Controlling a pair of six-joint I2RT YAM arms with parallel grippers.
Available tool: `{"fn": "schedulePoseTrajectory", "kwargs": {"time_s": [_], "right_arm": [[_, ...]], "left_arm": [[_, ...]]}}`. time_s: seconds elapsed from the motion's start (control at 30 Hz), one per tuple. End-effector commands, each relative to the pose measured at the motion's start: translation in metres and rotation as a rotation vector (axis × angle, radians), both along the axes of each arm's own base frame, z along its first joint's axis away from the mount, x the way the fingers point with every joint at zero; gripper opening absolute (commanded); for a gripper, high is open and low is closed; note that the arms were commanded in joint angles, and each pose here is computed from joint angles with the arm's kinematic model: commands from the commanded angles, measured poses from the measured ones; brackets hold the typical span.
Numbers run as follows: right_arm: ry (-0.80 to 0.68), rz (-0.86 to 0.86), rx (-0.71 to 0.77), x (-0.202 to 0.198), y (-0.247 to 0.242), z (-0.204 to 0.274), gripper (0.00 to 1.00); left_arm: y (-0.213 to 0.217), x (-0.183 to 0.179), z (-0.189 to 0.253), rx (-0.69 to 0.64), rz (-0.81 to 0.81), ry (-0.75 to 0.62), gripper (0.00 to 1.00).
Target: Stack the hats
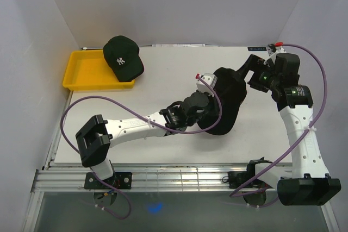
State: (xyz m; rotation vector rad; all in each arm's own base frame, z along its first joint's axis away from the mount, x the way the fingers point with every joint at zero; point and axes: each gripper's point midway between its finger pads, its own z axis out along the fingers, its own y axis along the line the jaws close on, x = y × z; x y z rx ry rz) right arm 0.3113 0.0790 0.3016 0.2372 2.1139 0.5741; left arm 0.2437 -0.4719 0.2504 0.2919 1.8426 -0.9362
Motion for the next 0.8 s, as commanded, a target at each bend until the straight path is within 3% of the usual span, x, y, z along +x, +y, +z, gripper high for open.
{"fn": "schedulePoseTrajectory", "kwargs": {"time_s": [0.0, 0.23, 0.53, 0.77], "right_arm": [[-0.046, 0.013, -0.021, 0.007, -0.001, 0.001, 0.94], [-0.018, -0.002, -0.040, 0.009, -0.005, -0.018, 0.88], [-0.009, -0.015, -0.067, 0.012, -0.009, -0.024, 0.86], [0.007, -0.018, -0.080, 0.012, -0.011, -0.033, 0.87]], "left_arm": [[0.003, -0.014, -0.050, 0.111, -0.047, 0.089, 0.00], [0.003, -0.013, -0.066, 0.120, -0.029, 0.121, 0.18], [0.008, -0.011, -0.057, 0.102, -0.006, 0.104, 0.52], [0.022, -0.011, -0.029, 0.050, 0.020, 0.066, 0.63]]}}
